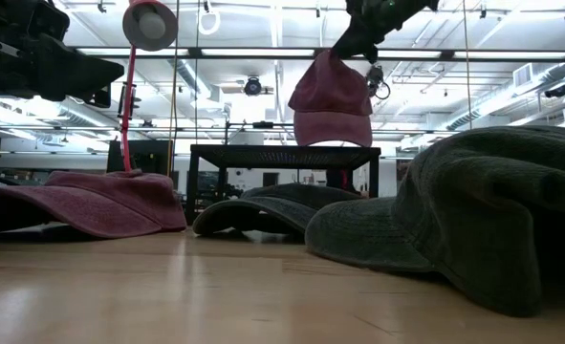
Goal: Pick & Place hat
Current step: Put the top right red cap on the shelf
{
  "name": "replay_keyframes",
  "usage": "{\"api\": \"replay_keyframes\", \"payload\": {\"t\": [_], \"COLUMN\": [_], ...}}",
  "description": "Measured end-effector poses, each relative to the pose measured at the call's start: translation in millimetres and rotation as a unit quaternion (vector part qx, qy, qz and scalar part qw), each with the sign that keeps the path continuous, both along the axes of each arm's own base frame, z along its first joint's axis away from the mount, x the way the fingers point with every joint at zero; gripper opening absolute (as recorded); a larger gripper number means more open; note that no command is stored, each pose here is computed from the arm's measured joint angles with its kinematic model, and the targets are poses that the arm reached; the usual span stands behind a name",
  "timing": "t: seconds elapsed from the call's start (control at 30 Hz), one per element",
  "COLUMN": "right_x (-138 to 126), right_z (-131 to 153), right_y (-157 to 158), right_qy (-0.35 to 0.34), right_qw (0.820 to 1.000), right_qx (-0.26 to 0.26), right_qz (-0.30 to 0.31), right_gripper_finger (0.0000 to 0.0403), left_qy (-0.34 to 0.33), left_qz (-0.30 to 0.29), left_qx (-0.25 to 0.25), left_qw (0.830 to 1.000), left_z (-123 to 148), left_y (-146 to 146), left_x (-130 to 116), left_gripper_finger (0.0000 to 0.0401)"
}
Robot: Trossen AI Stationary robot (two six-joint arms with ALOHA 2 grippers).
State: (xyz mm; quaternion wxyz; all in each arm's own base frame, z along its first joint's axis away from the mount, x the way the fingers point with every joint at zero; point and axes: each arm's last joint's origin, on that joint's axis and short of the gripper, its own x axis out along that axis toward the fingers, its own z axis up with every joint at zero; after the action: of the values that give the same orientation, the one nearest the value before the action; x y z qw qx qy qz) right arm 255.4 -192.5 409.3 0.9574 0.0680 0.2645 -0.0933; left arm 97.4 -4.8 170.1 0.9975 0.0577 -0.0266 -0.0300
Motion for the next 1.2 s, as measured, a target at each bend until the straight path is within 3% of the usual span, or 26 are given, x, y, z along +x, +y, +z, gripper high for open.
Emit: {"api": "replay_keyframes", "payload": {"t": [1.2], "right_x": [28], "right_z": [-55], "right_y": [-67], "right_qy": [0.016], "right_qw": [0.998], "right_qx": [0.022], "right_qz": [-0.056], "right_gripper_finger": [0.0041], "left_qy": [0.0], "left_qz": [0.0], "left_qx": [0.0], "left_qw": [1.0], "left_z": [0], "left_y": [0], "left_x": [0], "left_gripper_finger": [0.0028]}}
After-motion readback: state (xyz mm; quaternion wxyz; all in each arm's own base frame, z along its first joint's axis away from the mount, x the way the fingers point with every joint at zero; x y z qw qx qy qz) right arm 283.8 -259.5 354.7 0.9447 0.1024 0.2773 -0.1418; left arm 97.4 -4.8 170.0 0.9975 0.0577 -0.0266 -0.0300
